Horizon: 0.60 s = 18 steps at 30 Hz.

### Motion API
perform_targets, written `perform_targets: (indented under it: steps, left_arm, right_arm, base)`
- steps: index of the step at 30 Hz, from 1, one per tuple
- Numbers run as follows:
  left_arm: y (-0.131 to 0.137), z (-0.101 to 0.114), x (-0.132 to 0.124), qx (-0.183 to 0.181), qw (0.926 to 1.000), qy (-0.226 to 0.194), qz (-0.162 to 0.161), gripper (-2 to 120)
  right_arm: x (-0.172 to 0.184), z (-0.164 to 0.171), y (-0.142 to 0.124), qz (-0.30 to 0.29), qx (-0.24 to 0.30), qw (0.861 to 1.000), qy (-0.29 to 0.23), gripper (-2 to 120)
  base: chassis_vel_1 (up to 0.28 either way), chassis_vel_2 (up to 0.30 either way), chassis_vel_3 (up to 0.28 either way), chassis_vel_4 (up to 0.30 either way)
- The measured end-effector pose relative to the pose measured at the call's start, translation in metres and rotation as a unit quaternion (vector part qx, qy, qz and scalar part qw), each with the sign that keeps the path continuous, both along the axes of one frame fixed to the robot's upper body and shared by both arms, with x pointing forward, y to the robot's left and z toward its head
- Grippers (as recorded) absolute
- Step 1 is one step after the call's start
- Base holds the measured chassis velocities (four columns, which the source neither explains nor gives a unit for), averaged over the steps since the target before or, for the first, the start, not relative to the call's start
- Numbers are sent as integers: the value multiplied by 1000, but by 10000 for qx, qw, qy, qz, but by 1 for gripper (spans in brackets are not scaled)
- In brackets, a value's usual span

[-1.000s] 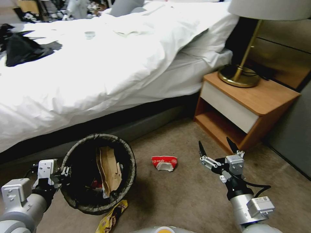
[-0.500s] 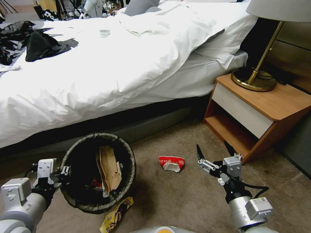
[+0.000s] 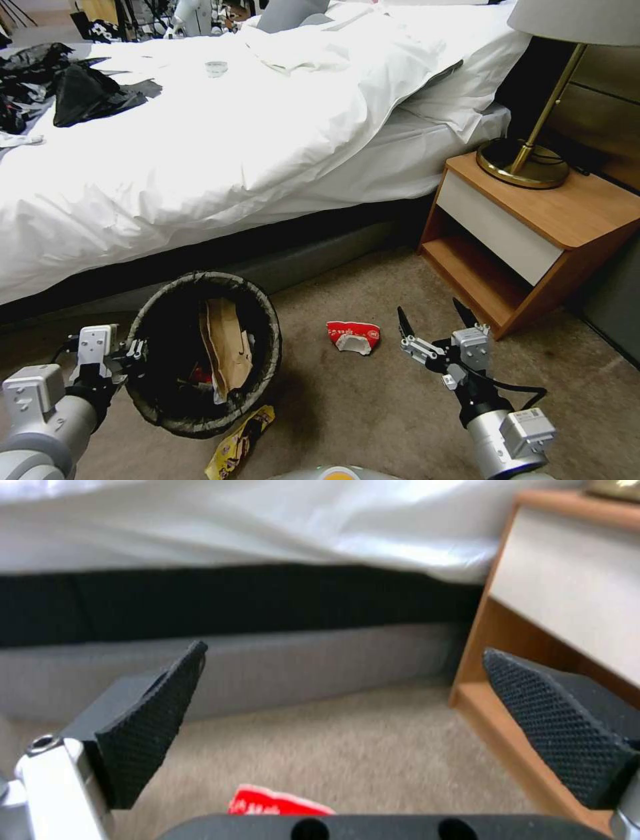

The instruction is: Pick up the trash bin, then pick up the garbage from the floor and place it into the trash bin.

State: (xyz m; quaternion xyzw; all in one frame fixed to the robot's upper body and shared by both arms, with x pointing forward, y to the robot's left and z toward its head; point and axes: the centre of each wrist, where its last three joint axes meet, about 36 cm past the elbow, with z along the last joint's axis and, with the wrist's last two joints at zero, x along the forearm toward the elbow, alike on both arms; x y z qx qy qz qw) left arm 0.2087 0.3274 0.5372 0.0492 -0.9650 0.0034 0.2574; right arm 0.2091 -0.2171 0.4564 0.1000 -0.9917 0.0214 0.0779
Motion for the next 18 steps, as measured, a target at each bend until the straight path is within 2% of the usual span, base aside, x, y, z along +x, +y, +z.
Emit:
perform_targets:
  steps: [2,5,9,12,13,16,18]
  left_arm:
    - [0,0,0,0,10000,-2,-7,1]
    - [0,1,1,0,10000,-12,-24,1]
    - [1,1,1,6,10000,-15,-36,1]
    - [2,2,2,31,10000,-23,-54,1]
    - [2,2,2,31,10000,-23,-54,1]
    - [2,3,2,37,10000,-24,-64,1]
    - [2,3,2,38,10000,-22,-66,1]
  right_arm:
    - [5,3,-8,102,-41,9998,158,100]
    - [30,10,-33,572,-103,9962,652,100]
    - [46,11,-44,808,-40,9925,919,100]
    - [80,14,-58,1164,-80,9848,1289,100]
    - [80,14,-58,1164,-80,9848,1289,100]
    - [118,7,-64,1503,-179,9740,1683,100]
    - [130,3,-66,1619,-201,9697,1815,100]
  base:
    - [0,0,0,0]
    - [0,0,0,0]
    - [0,0,0,0]
    - [0,0,0,0]
    - [0,0,0,0]
    - [0,0,0,0]
    - [0,0,0,0]
